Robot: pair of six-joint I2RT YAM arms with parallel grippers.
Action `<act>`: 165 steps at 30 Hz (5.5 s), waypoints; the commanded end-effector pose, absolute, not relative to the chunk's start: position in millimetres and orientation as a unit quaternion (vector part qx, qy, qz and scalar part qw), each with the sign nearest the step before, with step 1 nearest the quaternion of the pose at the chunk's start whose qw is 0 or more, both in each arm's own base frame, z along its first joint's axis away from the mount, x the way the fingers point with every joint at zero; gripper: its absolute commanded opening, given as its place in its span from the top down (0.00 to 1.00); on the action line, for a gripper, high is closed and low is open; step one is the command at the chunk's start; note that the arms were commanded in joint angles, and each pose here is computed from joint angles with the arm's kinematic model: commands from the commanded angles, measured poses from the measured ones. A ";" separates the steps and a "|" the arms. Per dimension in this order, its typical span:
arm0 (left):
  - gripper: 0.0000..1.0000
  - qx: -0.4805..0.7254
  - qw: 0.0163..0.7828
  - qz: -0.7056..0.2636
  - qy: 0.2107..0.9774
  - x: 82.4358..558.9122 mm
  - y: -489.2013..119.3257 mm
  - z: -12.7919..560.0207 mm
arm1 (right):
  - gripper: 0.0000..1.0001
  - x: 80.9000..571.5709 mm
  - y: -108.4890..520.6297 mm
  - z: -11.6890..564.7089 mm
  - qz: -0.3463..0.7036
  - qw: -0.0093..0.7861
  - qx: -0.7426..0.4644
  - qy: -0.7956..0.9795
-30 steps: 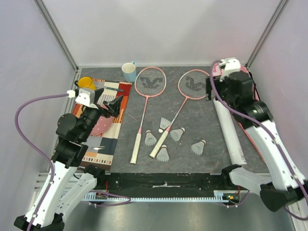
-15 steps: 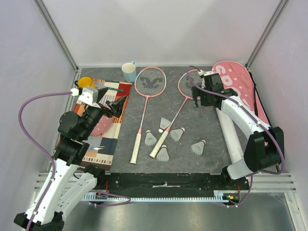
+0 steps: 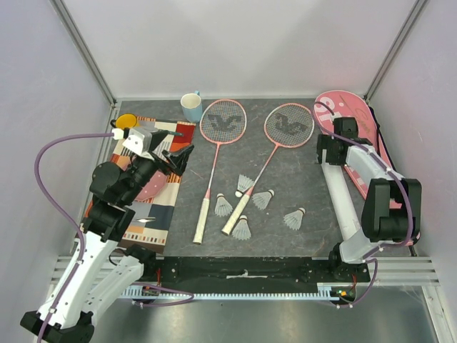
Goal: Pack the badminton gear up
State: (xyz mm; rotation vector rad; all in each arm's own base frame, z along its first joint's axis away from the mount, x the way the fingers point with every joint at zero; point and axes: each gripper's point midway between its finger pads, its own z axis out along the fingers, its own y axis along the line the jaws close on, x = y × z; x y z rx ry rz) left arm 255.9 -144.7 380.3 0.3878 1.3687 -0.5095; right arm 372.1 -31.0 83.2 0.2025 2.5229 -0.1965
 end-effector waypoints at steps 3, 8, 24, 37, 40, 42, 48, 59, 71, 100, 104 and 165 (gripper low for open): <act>0.08 0.185 0.735 -0.261 0.598 249.2 -154.7 394.5 | 0.02 376.3 -49.8 55.8 -0.096 0.264 0.064 0.958; 0.08 0.189 0.733 -0.262 0.599 248.5 -158.3 392.6 | 0.02 380.6 -49.9 44.6 -0.095 0.248 0.049 0.963; 0.08 0.205 0.723 -0.275 0.600 245.3 -168.2 388.4 | 0.30 387.5 -46.1 69.1 -0.093 0.284 0.056 0.953; 0.16 0.252 0.624 -0.373 0.639 252.3 -217.5 353.6 | 0.38 402.2 65.7 196.7 0.127 0.443 -0.018 0.887; 0.39 0.277 0.556 -0.438 0.650 249.8 -244.8 336.8 | 0.42 392.8 112.8 226.2 0.234 0.456 -0.048 0.857; 0.33 0.308 0.509 -0.491 0.637 236.1 -263.0 333.1 | 0.43 382.4 138.8 245.9 0.270 0.466 -0.077 0.839; 0.00 0.319 0.435 -0.569 0.621 228.7 -292.9 318.8 | 0.44 352.1 187.8 316.0 0.338 0.505 -0.137 0.783; 0.00 0.240 0.487 -0.556 0.629 267.9 -334.7 323.3 | 0.45 306.8 233.4 401.1 0.517 0.512 -0.116 0.676; 0.00 0.305 0.407 -0.621 0.597 245.2 -368.8 324.1 | 0.44 294.1 237.2 417.2 0.572 0.504 -0.092 0.640; 0.37 0.347 0.378 -0.594 0.619 234.3 -358.4 316.6 | 0.02 283.6 236.9 390.6 0.538 0.501 -0.105 0.670; 0.38 0.383 0.391 -0.541 0.638 238.4 -332.3 304.0 | 0.02 281.2 227.8 378.2 0.460 0.514 -0.185 0.700; 0.45 0.493 0.405 -0.384 0.667 217.4 -270.2 238.1 | 0.83 230.7 245.4 354.7 0.520 0.376 -0.326 0.694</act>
